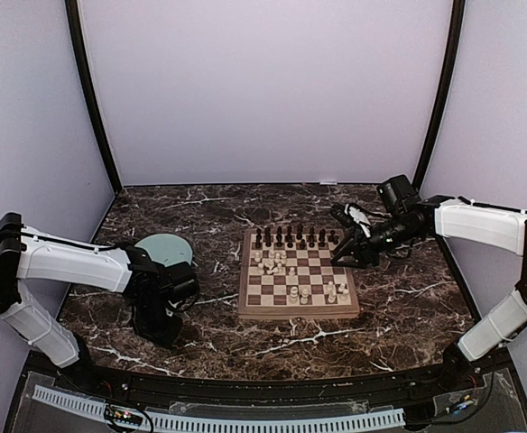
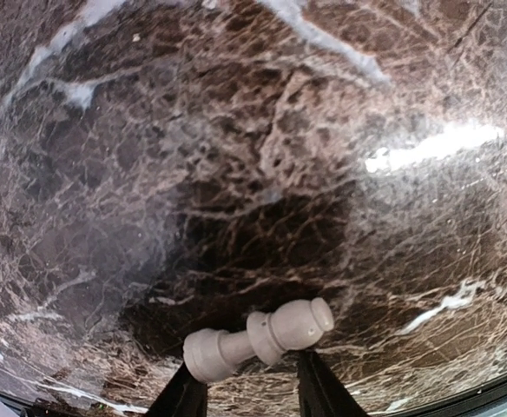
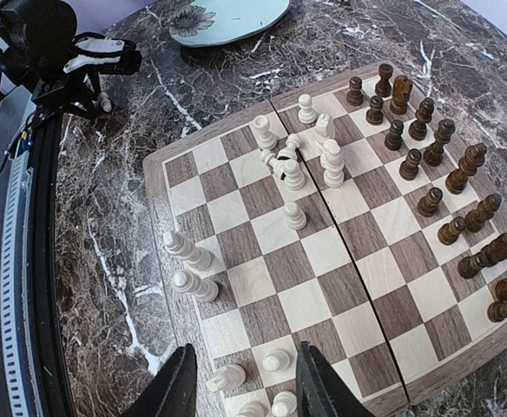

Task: Set up the chess pieces on the board
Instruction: Pick up the bishop at the corner of the board.

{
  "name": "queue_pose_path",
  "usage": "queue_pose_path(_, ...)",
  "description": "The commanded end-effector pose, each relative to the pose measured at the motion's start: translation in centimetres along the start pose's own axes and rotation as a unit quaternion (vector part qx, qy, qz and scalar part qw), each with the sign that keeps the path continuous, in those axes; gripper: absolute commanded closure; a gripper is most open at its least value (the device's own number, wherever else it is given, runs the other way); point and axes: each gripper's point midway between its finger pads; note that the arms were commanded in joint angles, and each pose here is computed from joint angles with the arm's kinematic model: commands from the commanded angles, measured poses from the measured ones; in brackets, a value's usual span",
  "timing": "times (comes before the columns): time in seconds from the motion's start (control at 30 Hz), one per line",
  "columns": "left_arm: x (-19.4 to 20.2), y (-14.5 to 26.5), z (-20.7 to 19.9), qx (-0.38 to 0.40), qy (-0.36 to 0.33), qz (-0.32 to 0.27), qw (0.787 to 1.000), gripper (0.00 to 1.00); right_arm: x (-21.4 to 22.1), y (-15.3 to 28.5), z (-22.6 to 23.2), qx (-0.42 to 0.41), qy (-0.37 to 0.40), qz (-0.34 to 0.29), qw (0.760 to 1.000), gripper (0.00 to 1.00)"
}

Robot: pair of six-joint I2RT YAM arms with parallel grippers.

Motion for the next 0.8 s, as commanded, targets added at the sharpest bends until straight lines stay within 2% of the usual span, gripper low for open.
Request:
queue_pose_path(0.0,-0.9,-0.4,-1.0,0.014,-0.007,-0.005,1.000,0.62,-0.7,0.1,0.1,0.000,0.011,-0.006,1.000,0.59)
queue_pose_path(0.13,-0.8,1.4,-0.2,-0.011,0.007,0.001,1.000,0.61,-0.7,0.0,0.1,-0.002,0.009,-0.005,1.000,0.60)
queue_pose_path(0.2,-0.8,1.9,0.6,-0.030,0.021,0.014,0.999,0.55,-0.7,0.0,0.1,-0.002,0.009,-0.004,1.000,0.60)
queue_pose_path(0.27,-1.2,2.0,0.6,-0.037,0.010,0.019,0.999,0.50,-0.8,-0.1,0.1,-0.004,0.009,-0.004,1.000,0.60)
queue_pose_path(0.4,-2.2,1.4,0.5,-0.047,-0.029,0.019,0.998,0.46,-0.7,0.0,0.2,-0.004,0.009,-0.003,1.000,0.60)
queue_pose_path(0.57,-2.2,0.5,-0.4,-0.027,-0.054,0.036,0.998,0.48,-0.6,0.4,0.4,0.002,0.012,-0.005,1.000,0.60)
queue_pose_path(0.77,-0.8,-0.4,-0.5,-0.015,-0.040,0.060,0.997,0.55,-0.6,0.4,0.4,0.006,0.013,-0.007,1.000,0.60)
Point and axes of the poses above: each gripper's point midway between its finger pads, its own y axis back along the fingers, its own z axis along the line the jaws close on, x = y × z, and after that the axes turned 8 degrees about -y, right-handed
